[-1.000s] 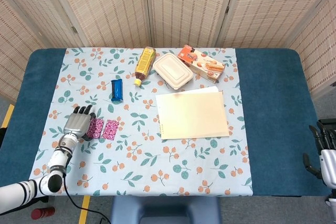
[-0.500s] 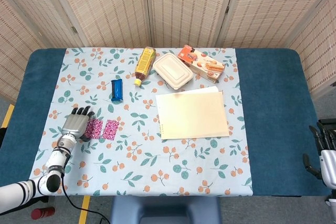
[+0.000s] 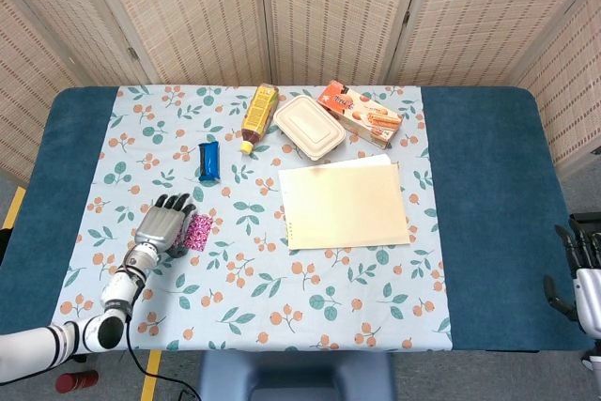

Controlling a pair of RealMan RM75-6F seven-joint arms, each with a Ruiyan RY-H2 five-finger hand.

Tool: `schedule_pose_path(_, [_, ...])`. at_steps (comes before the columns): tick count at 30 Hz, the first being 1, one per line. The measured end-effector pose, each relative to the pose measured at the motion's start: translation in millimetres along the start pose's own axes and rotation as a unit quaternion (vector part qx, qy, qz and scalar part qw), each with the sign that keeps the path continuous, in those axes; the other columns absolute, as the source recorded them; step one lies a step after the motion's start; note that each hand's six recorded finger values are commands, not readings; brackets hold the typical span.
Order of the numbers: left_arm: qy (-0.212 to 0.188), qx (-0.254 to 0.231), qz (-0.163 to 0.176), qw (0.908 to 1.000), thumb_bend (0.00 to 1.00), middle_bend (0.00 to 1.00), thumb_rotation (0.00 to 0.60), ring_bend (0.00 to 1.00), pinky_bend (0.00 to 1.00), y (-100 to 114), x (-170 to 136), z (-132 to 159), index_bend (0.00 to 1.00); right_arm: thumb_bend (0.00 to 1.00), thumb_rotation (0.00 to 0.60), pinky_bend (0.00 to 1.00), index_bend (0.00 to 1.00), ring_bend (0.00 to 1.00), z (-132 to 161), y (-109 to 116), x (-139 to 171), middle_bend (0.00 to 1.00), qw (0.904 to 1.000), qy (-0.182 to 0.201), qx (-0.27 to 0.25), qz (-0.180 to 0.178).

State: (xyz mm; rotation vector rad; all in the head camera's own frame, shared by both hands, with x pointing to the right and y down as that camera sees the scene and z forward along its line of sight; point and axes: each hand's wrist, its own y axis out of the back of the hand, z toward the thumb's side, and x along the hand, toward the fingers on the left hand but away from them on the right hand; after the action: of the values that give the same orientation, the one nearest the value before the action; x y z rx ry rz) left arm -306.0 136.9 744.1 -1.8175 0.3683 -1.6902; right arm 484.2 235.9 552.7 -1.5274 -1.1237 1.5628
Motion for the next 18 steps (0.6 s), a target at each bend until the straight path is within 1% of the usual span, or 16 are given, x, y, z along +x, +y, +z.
schedule_pose_path(7, [0.009,0.000,-0.001,1.0000,0.22,0.00,0.600,0.00,0.00,-1.4,6.4,2.8,0.22,0.50,0.600,0.00,0.00,0.00,-3.4,-0.4,1.3,0.00,1.0000,-0.004,-0.002,0.000])
schedule_pose_path(18, [0.004,-0.005,-0.002,1.0000,0.21,0.00,0.600,0.00,0.00,-3.3,7.4,7.8,0.23,0.50,0.600,0.00,0.00,0.00,-4.4,-1.1,1.3,0.00,1.0000,-0.005,-0.002,0.001])
